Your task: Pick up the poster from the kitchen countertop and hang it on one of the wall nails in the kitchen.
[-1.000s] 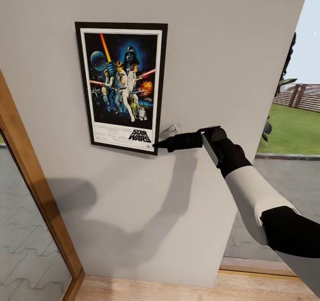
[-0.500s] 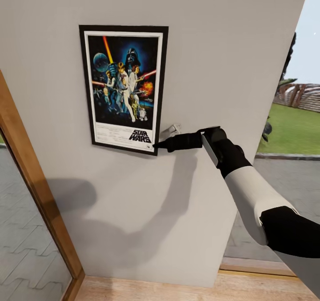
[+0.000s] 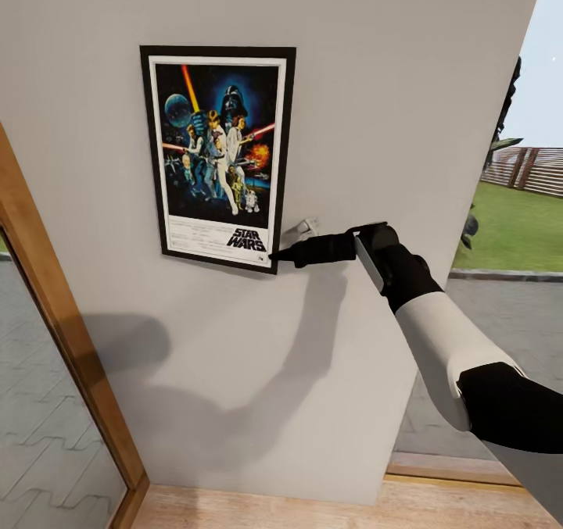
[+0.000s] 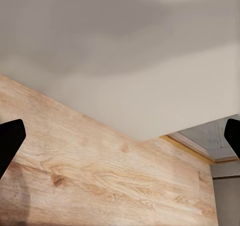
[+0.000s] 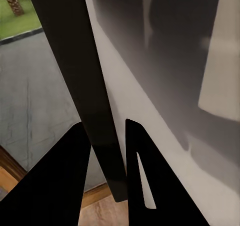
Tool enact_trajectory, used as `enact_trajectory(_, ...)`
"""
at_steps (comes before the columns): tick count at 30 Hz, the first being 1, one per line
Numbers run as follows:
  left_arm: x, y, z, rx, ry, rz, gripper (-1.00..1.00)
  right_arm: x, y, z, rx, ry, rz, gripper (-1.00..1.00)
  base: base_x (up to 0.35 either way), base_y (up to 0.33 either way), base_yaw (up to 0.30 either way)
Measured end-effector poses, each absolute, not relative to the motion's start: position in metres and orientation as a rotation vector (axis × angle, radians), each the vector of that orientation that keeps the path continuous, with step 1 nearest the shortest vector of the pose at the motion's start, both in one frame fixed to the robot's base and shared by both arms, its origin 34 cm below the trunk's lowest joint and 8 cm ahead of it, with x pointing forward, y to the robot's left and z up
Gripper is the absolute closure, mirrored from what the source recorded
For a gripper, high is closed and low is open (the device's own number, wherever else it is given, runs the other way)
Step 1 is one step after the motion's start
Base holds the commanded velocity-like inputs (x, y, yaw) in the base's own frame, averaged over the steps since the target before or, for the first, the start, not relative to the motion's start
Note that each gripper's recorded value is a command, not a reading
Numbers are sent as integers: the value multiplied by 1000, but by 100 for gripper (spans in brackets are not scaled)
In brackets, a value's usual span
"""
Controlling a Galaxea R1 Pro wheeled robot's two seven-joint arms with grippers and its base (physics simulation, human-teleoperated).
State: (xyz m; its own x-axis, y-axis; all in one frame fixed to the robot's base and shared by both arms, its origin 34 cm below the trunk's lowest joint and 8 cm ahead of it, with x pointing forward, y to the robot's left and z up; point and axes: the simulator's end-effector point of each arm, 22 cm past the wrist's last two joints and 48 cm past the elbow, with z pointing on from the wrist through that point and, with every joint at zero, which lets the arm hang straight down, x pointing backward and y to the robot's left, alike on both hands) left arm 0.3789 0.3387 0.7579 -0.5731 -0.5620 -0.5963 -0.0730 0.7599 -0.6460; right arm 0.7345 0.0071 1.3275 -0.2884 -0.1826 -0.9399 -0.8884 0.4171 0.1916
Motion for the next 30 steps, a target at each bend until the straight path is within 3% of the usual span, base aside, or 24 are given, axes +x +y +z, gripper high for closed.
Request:
enact_trajectory(3, 379, 339, 758, -474, 2099, -726, -100, 734, 7, 1326, -936, 1741, 944, 100, 0, 0, 0)
enact_trajectory(4, 379, 340, 758, -474, 2100, -725, -100, 688, 41, 1308, -1192, 1710, 973, 100, 0, 0, 0)
enact_trajectory(15, 378, 342, 758, -471, 2102, -721, -100, 690, 45, 1309, -1188, 1700, 966, 100, 0, 0, 0)
enact_trajectory(16, 378, 342, 758, -471, 2102, -721, -100, 690, 45, 1310, -1188, 1699, 965, -100, 0, 0, 0)
enact_trajectory(18, 379, 343, 758, -472, 2103, -720, -100, 733, 6, 1321, -928, 1778, 955, -100, 0, 0, 0)
enact_trajectory(30, 378, 343, 758, -471, 2102, -720, -100, 728, 9, 1325, -916, 1781, 993, -100, 0, 0, 0)
